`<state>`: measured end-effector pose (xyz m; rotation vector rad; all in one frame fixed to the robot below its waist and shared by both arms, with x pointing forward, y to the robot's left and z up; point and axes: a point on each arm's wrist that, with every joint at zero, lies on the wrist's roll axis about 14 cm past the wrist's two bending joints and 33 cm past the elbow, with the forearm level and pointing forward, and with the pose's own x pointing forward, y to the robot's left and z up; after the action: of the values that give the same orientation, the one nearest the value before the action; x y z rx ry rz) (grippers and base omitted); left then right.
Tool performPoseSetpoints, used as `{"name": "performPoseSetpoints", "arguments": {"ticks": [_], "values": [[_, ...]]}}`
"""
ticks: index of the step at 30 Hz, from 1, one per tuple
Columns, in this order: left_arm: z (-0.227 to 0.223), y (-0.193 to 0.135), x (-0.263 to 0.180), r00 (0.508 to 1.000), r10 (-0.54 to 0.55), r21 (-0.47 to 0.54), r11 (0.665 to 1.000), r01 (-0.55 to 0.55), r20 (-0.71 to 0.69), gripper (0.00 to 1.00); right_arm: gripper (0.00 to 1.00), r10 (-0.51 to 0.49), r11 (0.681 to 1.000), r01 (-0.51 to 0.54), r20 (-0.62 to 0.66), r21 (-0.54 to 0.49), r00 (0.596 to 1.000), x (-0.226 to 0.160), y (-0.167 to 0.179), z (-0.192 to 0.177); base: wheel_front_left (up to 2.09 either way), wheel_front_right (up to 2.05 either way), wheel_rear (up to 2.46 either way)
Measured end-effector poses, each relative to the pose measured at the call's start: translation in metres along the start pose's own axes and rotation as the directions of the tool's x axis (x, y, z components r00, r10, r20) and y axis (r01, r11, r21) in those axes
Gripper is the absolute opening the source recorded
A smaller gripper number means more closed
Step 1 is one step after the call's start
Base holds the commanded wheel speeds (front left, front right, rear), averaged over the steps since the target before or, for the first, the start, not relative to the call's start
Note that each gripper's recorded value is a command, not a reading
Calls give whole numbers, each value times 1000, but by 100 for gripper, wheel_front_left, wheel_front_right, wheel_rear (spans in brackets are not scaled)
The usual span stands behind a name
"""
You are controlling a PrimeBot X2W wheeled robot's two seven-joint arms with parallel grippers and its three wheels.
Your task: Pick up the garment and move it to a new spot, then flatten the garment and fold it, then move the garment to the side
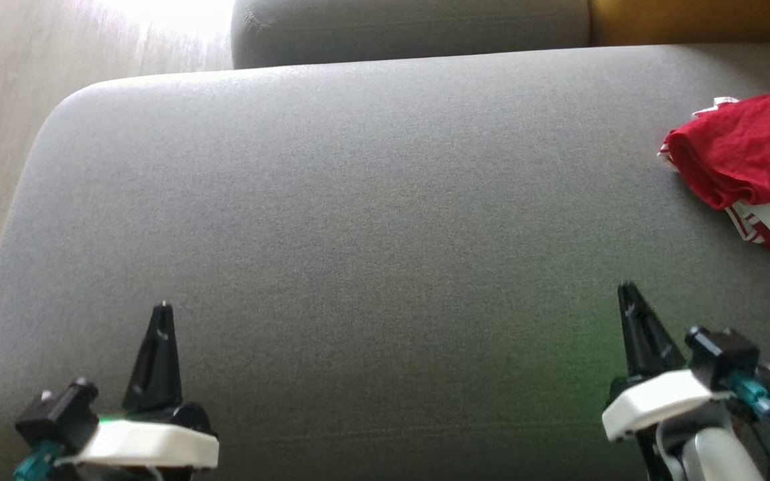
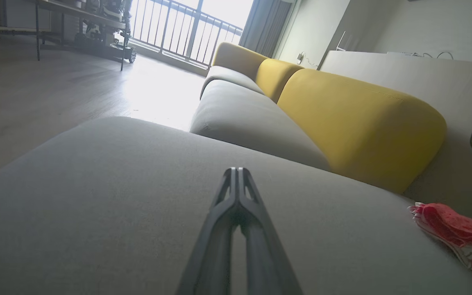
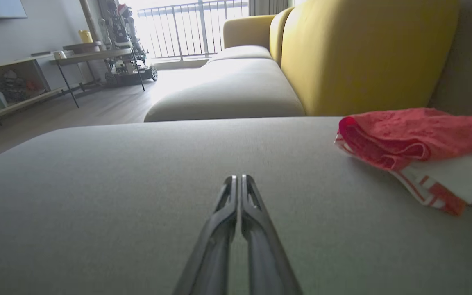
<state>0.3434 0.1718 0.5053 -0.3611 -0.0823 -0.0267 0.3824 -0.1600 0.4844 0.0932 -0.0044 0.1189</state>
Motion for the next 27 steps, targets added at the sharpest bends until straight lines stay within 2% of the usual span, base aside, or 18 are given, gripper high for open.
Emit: {"name": "performPoseSetpoints", "arguments": {"ticks": [3,13,27], "values": [[-9,4,-5,999,18,-27,999,-19,-32,0,0,-15,999,17,-37,33,999,-7,-3,-11,0,0,0],[-12,7,-5,998,39,-117,992,-45,-48,0,0,-47,990,53,-44,135,998,-8,-9,-11,0,0,0],[-16,11,0,995,62,-256,963,-80,-74,0,0,-89,948,105,-65,300,994,-10,-17,-13,0,0,0]]}}
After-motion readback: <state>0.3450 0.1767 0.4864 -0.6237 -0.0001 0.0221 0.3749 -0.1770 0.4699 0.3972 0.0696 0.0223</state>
